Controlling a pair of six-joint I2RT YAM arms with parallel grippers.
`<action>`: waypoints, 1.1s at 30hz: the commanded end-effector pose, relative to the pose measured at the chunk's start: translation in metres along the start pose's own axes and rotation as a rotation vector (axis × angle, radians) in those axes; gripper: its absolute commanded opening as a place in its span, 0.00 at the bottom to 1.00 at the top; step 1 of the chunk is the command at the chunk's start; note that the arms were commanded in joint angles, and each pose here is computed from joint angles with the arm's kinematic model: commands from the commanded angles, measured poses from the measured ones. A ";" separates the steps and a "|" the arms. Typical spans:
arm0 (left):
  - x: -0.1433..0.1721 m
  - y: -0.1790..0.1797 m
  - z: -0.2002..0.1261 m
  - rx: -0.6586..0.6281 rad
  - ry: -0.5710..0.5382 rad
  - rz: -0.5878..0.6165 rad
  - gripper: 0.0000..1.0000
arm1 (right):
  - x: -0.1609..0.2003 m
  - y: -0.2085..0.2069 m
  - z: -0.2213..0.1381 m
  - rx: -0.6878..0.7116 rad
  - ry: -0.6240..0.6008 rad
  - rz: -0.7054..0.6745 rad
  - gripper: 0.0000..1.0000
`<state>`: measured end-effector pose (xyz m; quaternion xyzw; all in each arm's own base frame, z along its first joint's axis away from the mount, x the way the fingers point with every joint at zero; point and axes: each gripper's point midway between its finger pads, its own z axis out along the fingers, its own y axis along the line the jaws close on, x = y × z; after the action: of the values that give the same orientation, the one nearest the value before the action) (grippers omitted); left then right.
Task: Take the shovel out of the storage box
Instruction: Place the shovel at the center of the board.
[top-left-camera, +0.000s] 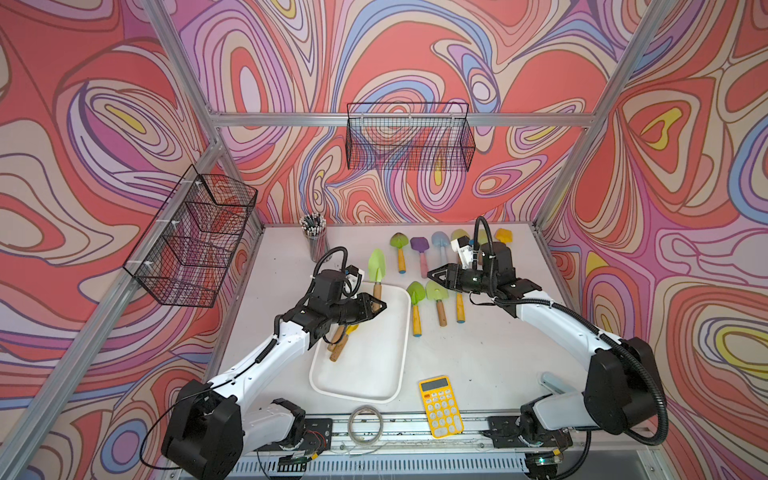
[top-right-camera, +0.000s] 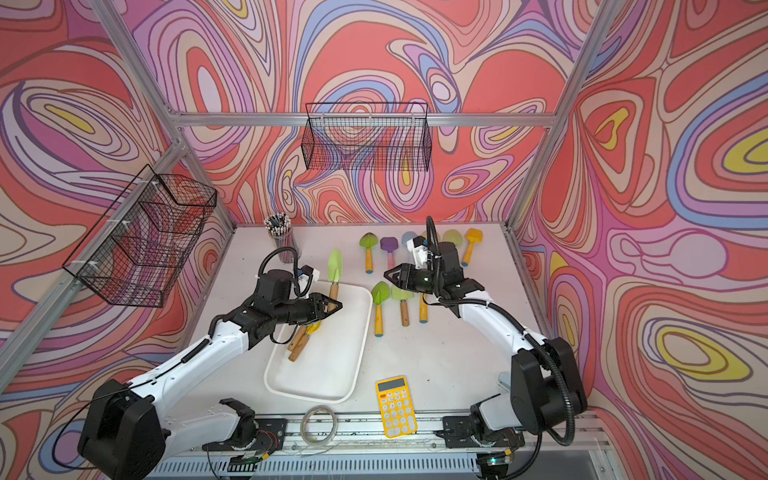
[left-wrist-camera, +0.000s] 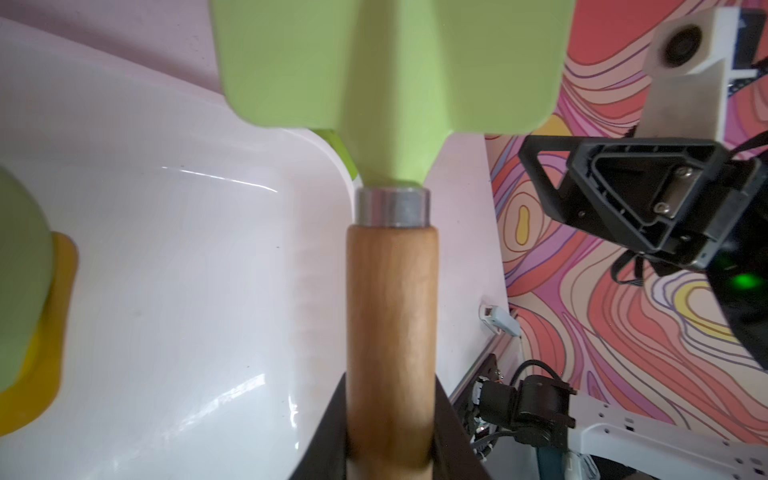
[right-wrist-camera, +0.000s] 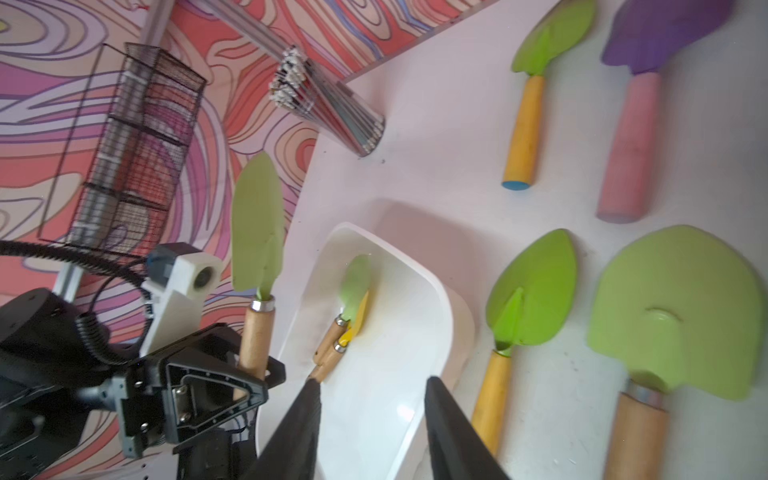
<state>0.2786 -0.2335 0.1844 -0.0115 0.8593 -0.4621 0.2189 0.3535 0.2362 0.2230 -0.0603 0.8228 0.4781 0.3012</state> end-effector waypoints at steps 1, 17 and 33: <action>-0.017 -0.051 -0.004 0.242 -0.031 0.034 0.00 | -0.001 0.053 -0.001 -0.238 0.017 -0.056 0.44; -0.018 -0.080 -0.005 0.459 -0.009 0.008 0.00 | 0.009 0.094 0.021 -0.418 0.080 -0.093 0.45; -0.007 -0.092 0.001 0.518 0.035 0.016 0.00 | 0.002 0.111 0.040 -0.488 0.104 -0.087 0.47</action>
<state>0.2740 -0.2810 0.2506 0.0368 0.7336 -0.6498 0.1956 0.3261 0.3237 0.2774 -0.1795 0.7100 0.6334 0.2500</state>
